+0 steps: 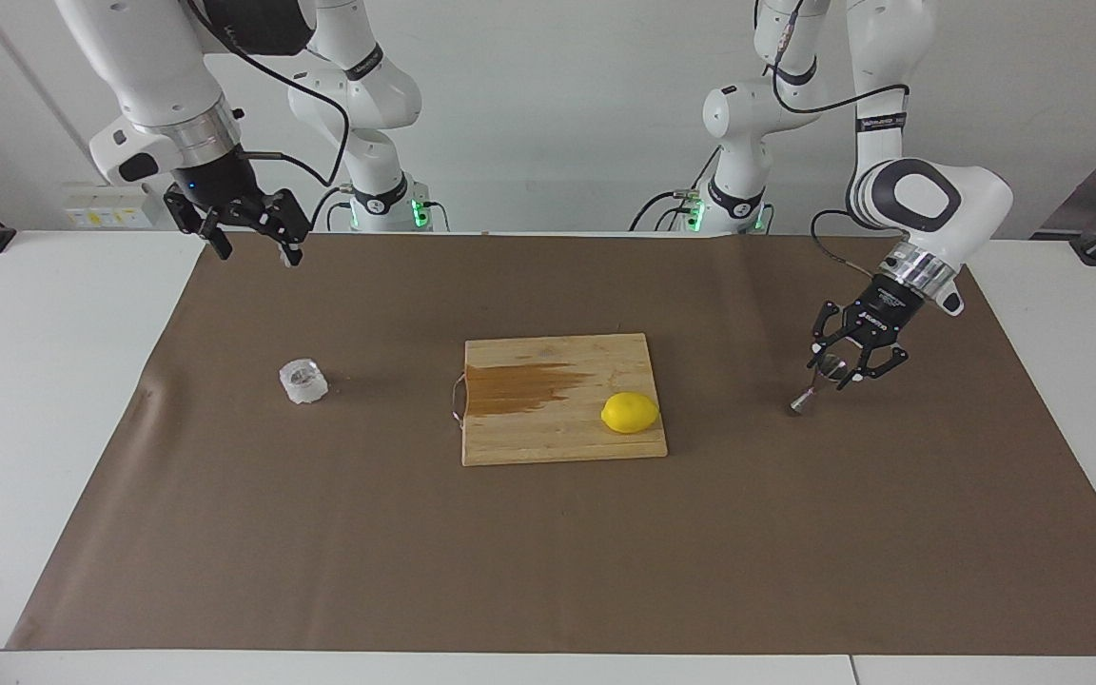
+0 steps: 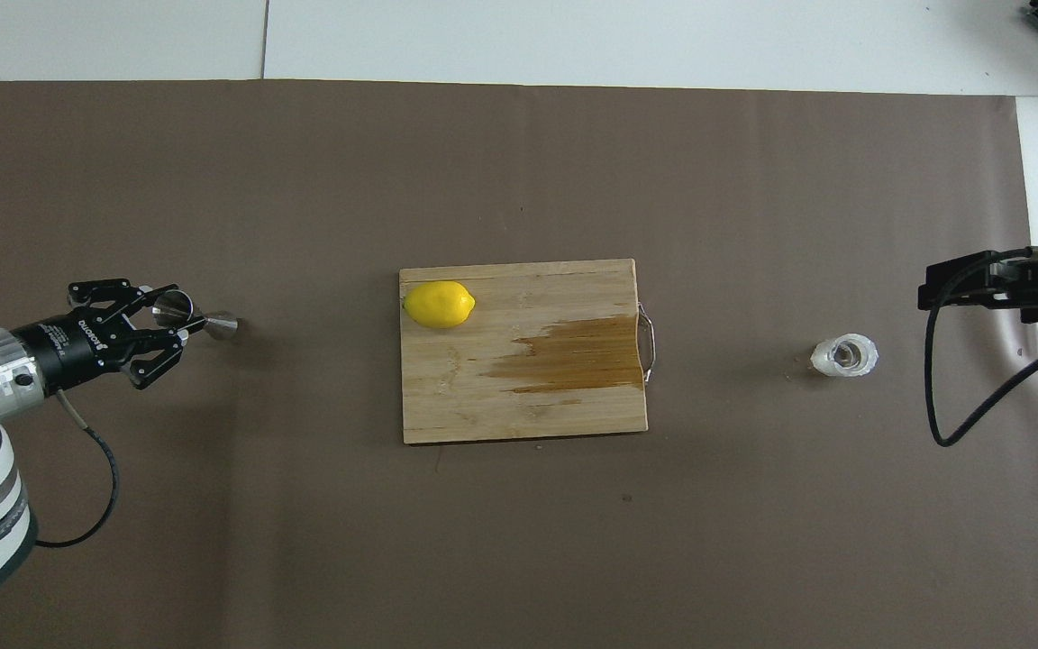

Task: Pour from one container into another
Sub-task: 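Lift the metal cup with the left gripper toward the cutting board, then carry the metal cup over the board and lower it beside the stain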

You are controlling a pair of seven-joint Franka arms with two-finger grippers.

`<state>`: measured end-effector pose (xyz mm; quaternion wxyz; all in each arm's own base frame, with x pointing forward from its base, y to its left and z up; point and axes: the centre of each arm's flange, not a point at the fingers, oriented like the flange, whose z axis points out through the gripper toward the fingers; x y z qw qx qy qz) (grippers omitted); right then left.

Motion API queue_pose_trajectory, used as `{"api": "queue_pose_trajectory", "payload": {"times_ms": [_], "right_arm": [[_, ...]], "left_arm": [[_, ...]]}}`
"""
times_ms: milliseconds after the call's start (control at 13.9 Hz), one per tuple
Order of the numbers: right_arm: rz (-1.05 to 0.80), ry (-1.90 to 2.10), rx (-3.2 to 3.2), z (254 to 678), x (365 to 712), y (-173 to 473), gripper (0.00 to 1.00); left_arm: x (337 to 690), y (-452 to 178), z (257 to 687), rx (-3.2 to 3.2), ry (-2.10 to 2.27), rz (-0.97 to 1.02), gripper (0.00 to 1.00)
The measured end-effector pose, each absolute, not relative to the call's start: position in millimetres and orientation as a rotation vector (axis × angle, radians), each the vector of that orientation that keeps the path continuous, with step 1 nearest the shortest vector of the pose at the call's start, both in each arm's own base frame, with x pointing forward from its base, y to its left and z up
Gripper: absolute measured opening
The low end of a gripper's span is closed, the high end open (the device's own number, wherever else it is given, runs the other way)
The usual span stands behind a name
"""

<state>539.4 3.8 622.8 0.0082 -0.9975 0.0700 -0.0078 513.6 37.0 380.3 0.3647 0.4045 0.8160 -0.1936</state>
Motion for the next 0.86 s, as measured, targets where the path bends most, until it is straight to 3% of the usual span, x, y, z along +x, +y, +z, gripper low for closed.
{"api": "queue_pose_trajectory", "payload": {"times_ms": [504, 864], "right_arm": [[-0.024, 0.219, -3.118, 622.8, 539.4, 3.8, 1.00], [-0.024, 0.219, -3.118, 622.8, 539.4, 3.8, 1.00]], "left_arm": [[546.0, -95.7, 475.4, 1.150, 2.080, -0.618, 0.51], [524.4, -206.7, 481.1, 1.164, 2.063, -0.610, 0.51]]}}
